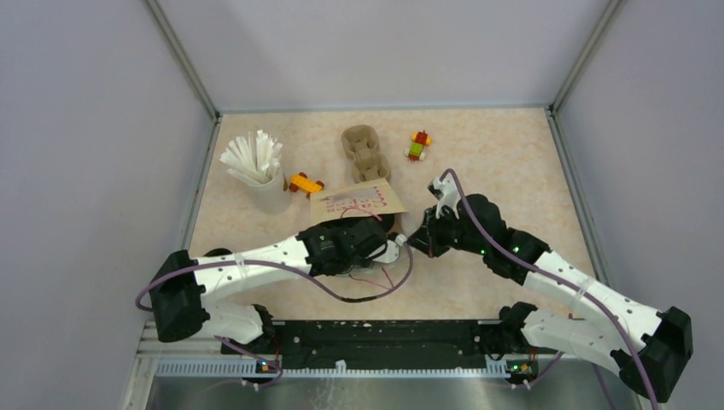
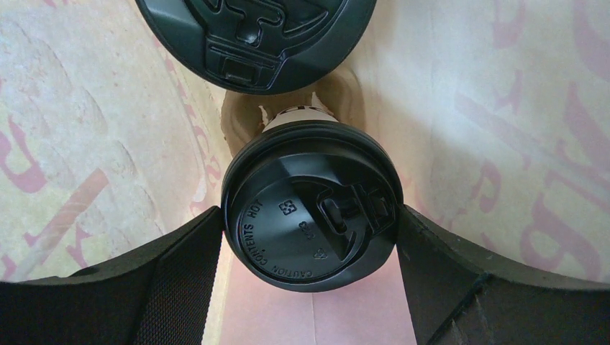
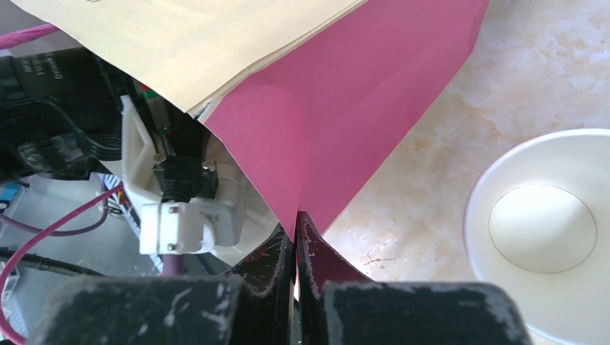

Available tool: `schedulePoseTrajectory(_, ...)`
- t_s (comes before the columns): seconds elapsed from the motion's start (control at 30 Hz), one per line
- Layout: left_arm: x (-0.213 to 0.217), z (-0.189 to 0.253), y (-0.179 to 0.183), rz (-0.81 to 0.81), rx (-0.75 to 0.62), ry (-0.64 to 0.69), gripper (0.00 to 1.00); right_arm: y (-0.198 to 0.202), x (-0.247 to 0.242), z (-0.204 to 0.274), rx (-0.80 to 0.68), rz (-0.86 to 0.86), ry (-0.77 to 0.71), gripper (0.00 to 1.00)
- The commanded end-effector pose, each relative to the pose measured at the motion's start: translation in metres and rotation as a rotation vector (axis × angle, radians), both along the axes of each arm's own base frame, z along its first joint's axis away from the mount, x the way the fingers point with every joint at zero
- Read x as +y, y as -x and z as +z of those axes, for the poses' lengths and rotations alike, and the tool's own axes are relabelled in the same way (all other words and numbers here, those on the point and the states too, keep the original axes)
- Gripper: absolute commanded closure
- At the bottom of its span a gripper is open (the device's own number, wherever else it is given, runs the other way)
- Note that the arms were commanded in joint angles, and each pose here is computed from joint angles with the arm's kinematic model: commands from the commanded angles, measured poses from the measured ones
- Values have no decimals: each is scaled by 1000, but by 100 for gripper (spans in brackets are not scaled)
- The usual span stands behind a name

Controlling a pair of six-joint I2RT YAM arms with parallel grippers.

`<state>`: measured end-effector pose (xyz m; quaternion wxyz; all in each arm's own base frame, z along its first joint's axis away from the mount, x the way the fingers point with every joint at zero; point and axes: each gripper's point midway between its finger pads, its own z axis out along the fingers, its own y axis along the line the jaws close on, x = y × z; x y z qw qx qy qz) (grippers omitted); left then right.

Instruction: Pack the takeout coffee

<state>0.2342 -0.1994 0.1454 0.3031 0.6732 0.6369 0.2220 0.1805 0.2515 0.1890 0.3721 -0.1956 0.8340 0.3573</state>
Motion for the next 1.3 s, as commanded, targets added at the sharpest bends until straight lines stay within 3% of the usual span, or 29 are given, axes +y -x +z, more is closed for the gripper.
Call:
schedulePoseTrajectory(0.0,4,4,-11,35,-64,15,81,-2,7,34,-56,1,-113,100)
schedulePoseTrajectory(0.57,3,5,-24,85,-114,29,82,0,8,30,-3,-7,-106,100)
schedulePoseTrajectory(1.0,-1,19,-11,125,-8,72,83,-1,14,36,8,1,-139,100)
schedulePoseTrajectory(1.27,4,19,-15,160,-31,35,83,-3,16,32,11,0,-136,100)
